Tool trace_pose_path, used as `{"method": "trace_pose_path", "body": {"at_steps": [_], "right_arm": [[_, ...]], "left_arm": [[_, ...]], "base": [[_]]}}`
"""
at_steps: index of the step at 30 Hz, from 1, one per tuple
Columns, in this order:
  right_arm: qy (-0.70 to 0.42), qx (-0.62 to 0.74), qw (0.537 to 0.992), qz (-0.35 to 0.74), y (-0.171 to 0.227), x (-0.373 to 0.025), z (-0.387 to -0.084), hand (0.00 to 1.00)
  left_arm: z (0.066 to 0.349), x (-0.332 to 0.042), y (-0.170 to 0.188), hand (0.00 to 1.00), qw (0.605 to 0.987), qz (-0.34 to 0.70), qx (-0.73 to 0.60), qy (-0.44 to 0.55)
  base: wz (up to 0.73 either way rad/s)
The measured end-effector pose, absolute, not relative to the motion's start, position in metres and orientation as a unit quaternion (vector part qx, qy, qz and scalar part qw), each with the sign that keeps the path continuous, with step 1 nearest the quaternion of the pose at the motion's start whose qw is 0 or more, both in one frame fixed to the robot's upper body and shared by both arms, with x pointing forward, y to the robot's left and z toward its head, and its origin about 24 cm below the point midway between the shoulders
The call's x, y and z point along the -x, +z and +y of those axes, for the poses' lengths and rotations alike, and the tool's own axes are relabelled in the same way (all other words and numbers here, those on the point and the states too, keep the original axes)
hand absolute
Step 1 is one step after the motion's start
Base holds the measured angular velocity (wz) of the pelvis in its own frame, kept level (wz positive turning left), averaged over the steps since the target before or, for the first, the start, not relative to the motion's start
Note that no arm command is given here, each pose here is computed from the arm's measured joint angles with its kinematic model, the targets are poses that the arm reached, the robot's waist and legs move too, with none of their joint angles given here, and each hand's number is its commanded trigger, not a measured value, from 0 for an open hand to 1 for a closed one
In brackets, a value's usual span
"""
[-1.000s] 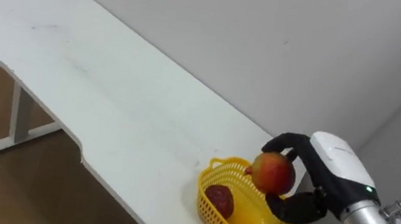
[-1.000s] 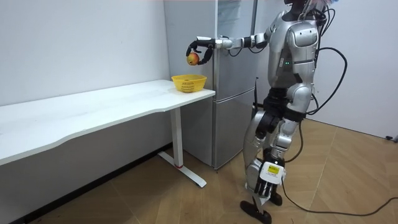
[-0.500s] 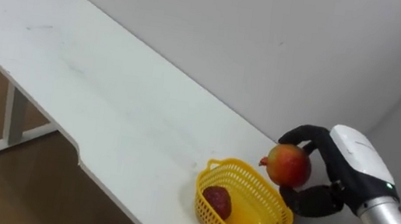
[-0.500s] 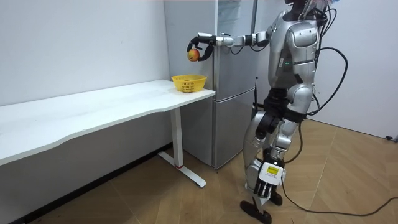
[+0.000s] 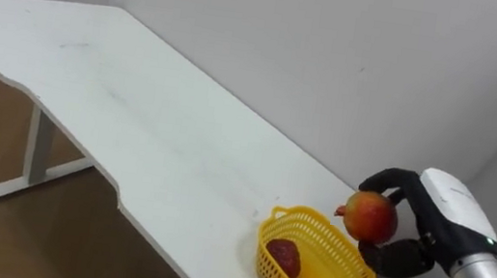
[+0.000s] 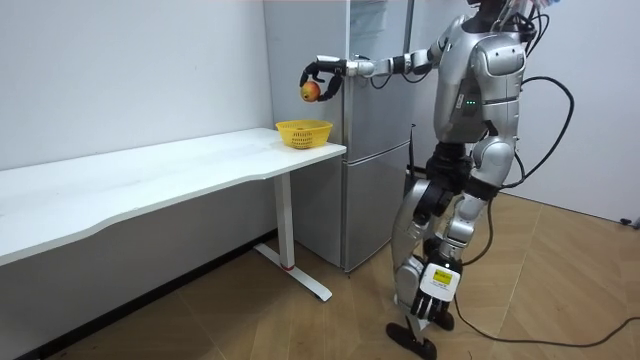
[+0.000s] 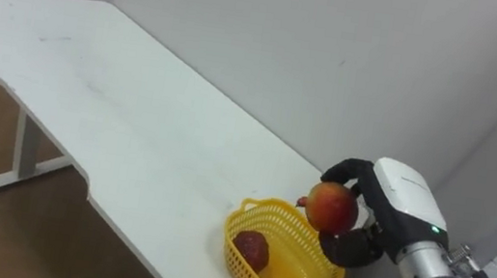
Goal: Retrieve from the upper fridge
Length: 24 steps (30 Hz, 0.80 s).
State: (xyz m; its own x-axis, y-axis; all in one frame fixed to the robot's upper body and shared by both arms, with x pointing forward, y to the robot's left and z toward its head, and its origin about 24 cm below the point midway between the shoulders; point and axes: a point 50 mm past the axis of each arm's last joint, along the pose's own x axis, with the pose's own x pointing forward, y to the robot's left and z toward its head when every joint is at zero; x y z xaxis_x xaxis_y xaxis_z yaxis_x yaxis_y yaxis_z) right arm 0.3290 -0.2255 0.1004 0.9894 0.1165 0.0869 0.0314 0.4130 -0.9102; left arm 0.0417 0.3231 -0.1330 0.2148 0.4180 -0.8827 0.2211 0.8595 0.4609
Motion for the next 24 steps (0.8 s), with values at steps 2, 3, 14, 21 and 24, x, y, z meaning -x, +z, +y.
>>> {"method": "trace_pose_path", "body": {"at_steps": [2, 3, 14, 21, 24], "right_arm": [[0.038, 0.547, 0.835, -0.045, 0.086, -0.324, -0.226, 1.00], [0.048, 0.550, 0.833, -0.035, 0.079, -0.323, -0.225, 1.00], [0.020, 0.570, 0.822, -0.005, 0.064, -0.323, -0.234, 1.00], [-0.008, 0.572, 0.820, 0.021, 0.058, -0.328, -0.240, 0.54], [-0.017, 0.571, 0.821, 0.014, 0.061, -0.329, -0.240, 0.00]], "left_arm": [[0.323, -0.047, -0.132, 0.00, 0.740, 0.618, -0.257, 0.067], [0.323, -0.050, -0.132, 0.00, 0.742, 0.615, -0.258, 0.067], [0.323, -0.069, -0.129, 0.00, 0.751, 0.594, -0.281, 0.065], [0.322, -0.084, -0.126, 0.00, 0.753, 0.577, -0.312, 0.053], [0.322, -0.086, -0.126, 0.00, 0.752, 0.575, -0.320, 0.050]], "base": [[-0.02], [-0.04], [0.02], [0.02], [-0.01]]}}
